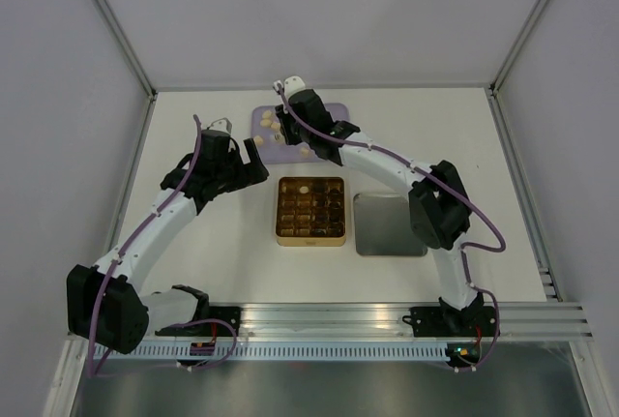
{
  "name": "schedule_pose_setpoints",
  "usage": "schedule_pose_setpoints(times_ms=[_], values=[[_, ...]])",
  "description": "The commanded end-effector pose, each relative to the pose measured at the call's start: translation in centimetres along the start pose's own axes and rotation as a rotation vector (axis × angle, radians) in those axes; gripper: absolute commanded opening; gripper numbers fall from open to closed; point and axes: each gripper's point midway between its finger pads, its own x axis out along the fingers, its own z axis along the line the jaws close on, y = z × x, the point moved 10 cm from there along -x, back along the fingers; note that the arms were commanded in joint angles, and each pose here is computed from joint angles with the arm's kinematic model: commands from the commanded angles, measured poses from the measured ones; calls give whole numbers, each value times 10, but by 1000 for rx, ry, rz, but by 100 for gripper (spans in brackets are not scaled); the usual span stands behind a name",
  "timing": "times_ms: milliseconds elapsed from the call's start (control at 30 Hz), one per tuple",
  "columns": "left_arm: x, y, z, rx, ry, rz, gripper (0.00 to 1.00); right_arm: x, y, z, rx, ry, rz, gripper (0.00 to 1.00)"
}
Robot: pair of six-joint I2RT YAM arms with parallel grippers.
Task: Pack the chocolate
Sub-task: Pick up the fake chocolate from the plate, then place the fake chocolate in the packing box.
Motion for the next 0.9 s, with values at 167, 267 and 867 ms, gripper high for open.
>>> schedule_pose_setpoints(times_ms=[167,267,867], values=[[-6,-4,-3,-32,31,-28,100,-94,-26,-5,36,-41,-143,2],[-6,-2,-3,-44,32,-23,100,-122,-18,-3,36,-55,-143,3],[-6,13,0,-67,92,-8,100,-176,32,21,17,-162,-30,3]])
